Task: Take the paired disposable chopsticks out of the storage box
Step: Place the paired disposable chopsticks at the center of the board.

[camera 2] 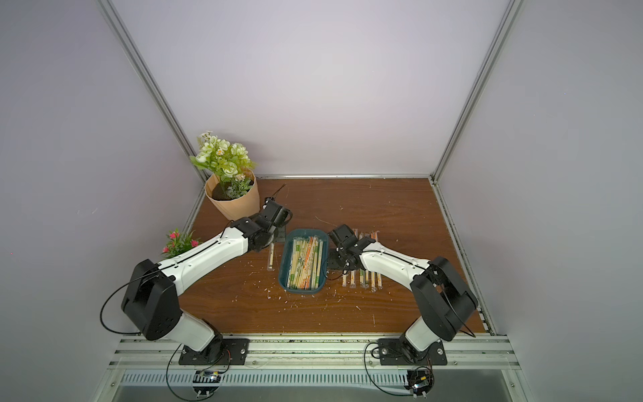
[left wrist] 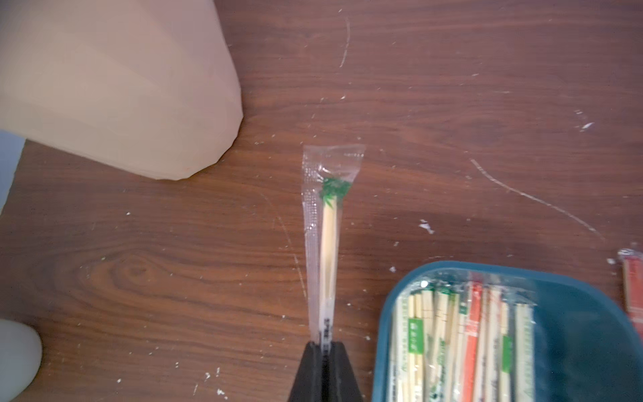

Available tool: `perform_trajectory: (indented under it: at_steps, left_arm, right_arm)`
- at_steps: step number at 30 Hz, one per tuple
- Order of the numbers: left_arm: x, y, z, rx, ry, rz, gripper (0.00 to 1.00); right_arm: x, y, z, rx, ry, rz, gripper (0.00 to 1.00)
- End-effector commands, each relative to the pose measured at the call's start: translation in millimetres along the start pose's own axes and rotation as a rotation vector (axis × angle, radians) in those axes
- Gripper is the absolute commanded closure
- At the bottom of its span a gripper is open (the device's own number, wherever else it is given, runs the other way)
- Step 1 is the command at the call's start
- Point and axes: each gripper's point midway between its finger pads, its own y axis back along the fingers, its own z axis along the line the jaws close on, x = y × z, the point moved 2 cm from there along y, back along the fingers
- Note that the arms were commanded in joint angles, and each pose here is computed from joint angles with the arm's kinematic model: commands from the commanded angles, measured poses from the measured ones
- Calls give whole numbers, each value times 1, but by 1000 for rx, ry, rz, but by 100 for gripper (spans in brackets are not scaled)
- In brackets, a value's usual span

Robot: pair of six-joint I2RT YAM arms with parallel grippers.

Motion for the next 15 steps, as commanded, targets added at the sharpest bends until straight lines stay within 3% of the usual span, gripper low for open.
perform_trajectory:
  at_steps: [1, 11, 15]
  left_arm:
    - [15, -12, 21, -43, 3, 28, 100]
    - [50, -43, 18, -2, 7, 66, 100]
    - [55, -49, 16, -4, -7, 76, 90]
  right_arm:
    - [-19, 21, 3, -4, 8, -62, 55]
    - [-17, 21, 1, -7, 0, -58, 55]
    - [-16, 23, 0, -8, -3, -62, 55]
